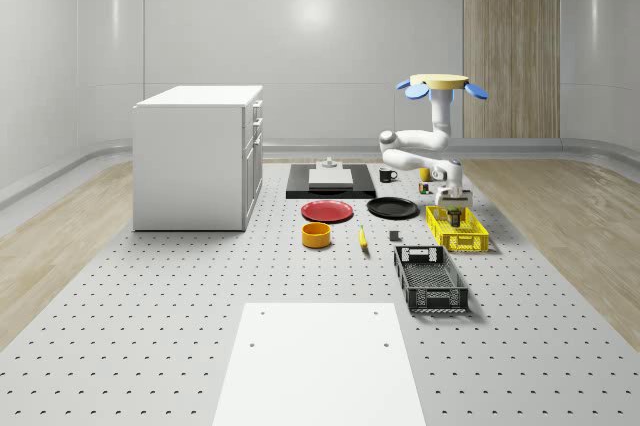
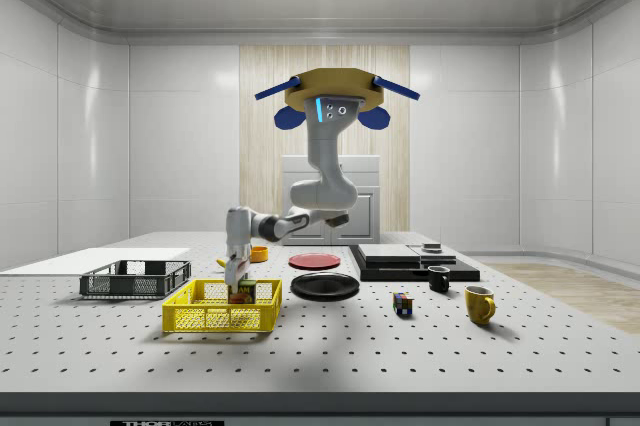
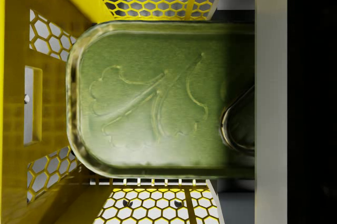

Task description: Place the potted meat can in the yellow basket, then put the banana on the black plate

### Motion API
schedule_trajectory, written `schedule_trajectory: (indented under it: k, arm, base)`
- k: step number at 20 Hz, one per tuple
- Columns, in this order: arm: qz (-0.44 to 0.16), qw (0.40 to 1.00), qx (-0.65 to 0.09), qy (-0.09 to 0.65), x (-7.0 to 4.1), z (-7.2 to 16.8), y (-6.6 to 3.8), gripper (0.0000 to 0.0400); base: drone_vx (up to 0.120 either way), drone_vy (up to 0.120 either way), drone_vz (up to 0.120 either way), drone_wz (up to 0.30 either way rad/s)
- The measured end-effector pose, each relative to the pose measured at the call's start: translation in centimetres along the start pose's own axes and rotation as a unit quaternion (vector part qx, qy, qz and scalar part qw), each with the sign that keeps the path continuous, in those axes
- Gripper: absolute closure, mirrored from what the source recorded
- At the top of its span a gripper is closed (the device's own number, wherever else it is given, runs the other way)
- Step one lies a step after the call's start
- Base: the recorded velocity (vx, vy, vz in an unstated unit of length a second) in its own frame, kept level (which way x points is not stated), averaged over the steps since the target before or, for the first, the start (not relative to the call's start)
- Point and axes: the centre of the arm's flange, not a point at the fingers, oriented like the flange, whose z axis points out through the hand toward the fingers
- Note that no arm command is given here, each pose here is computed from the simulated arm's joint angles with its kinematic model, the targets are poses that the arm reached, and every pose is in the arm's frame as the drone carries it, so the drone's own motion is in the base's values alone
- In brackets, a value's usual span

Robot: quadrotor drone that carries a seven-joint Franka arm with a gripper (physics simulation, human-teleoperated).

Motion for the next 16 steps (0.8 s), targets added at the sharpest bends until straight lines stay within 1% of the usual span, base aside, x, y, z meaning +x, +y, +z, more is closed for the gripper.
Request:
schedule_trajectory:
  k: [1, 2, 4, 6, 9, 15, 16]
  arm:
    - [0.000, 1.000, 0.000, 0.000, -0.01, 0.21, 0.00, 0.0095]
    - [0.001, 1.000, 0.000, 0.000, -0.01, 0.38, -0.01, 0.0068]
    - [0.001, 1.000, 0.001, -0.001, -0.02, 0.33, -0.01, 0.0041]
    - [0.002, 1.000, 0.001, -0.002, -0.02, 0.05, -0.02, 0.0025]
    - [0.002, 1.000, 0.001, -0.002, -0.03, -0.21, -0.02, 0.0012]
    - [0.002, 1.000, 0.001, -0.003, -0.03, -0.42, -0.02, 0.0003]
    - [0.002, 1.000, 0.001, -0.003, -0.03, -0.43, -0.02, 0.0002]
  base:
    - [0.000, 0.000, 0.000, 0.000]
    - [0.000, 0.000, 0.000, 0.000]
    - [0.000, 0.000, 0.000, 0.000]
    - [0.000, 0.000, 0.120, 0.000]
    - [0.000, 0.000, 0.120, 0.000]
    - [0.113, -0.120, 0.120, 0.000]
    - [0.000, -0.120, 0.000, 0.000]
